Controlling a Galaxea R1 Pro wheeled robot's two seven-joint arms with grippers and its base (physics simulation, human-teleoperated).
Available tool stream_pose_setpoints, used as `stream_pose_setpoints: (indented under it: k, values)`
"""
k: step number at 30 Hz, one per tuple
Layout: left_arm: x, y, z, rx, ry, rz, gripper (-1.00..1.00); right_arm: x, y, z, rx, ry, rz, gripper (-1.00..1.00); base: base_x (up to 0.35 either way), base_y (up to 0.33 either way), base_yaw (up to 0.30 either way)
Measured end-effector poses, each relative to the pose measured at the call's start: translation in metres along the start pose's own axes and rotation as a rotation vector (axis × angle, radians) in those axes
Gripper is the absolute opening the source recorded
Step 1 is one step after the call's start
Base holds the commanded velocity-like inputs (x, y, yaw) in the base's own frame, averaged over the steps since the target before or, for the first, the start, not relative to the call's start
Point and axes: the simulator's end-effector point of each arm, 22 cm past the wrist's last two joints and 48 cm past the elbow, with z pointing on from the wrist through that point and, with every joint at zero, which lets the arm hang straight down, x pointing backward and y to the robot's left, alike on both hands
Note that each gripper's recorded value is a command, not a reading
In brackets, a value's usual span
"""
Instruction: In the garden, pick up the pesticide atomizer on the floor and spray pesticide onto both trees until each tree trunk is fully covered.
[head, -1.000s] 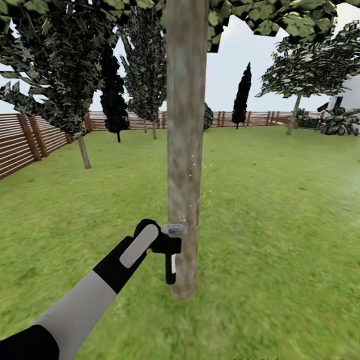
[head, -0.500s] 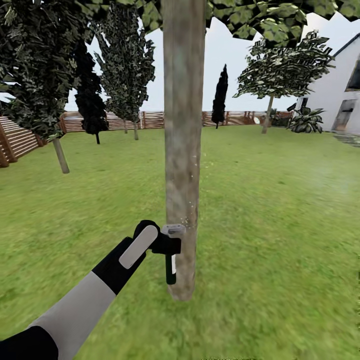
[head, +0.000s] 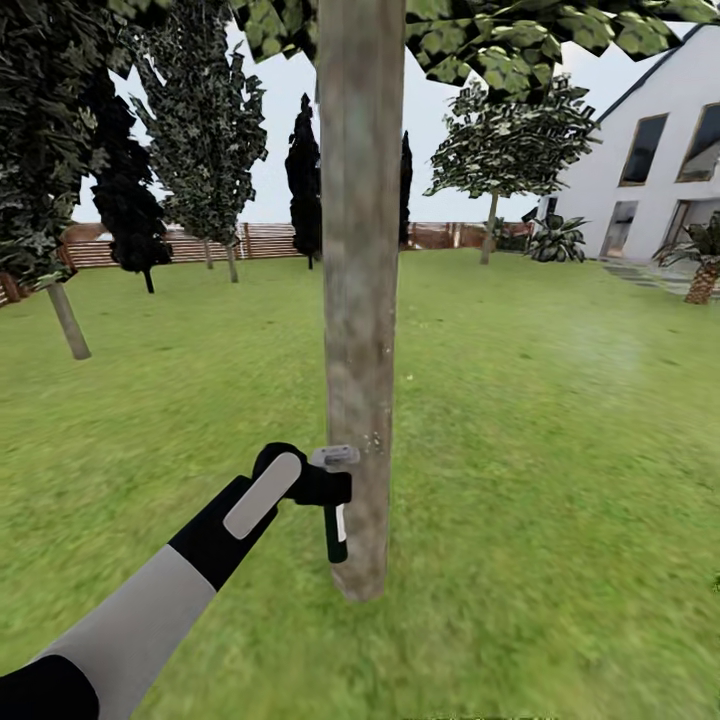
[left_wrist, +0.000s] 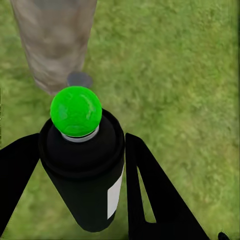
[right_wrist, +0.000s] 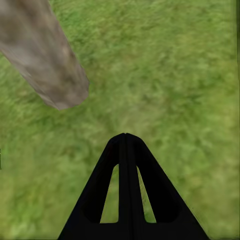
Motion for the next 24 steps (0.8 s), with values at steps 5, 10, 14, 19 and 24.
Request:
stream_pose_setpoints:
  k: [5,10,14,19,24]
  values:
    - [0.0001,0.0008,0.0001,0.001,0.0,-0.002,-1.0,0.0,0.0001,0.0,-0.001,0.0,0.0,-1.0,0.0,0.35,-0.246]
    - [0.0,0.0007,-0.0001,0.002,0.0,-0.002,-1.0,0.0,0.0,0.0,0.0,0.0,0.0,-1.0,0.0,0.35,-0.246]
    - [-0.0002,0.0014,-0.0002,0.001,-0.001,-0.002,-1.0,0.0001,0.0,0.0,0.0,0.0,0.0,-1.0,0.0,0.349,-0.246]
    - [-0.0005,0.001,-0.0005,0.001,-0.002,-0.001,-1.0,-0.0001,0.0001,0.0,0.0,-0.001,0.0,-1.0,0.0,0.349,-0.246]
    - [-0.0005,0.0012,-0.0005,0.001,-0.002,-0.001,-1.0,0.0,0.0,0.0,0.0,0.0,0.0,-1.0,0.0,0.349,-0.246]
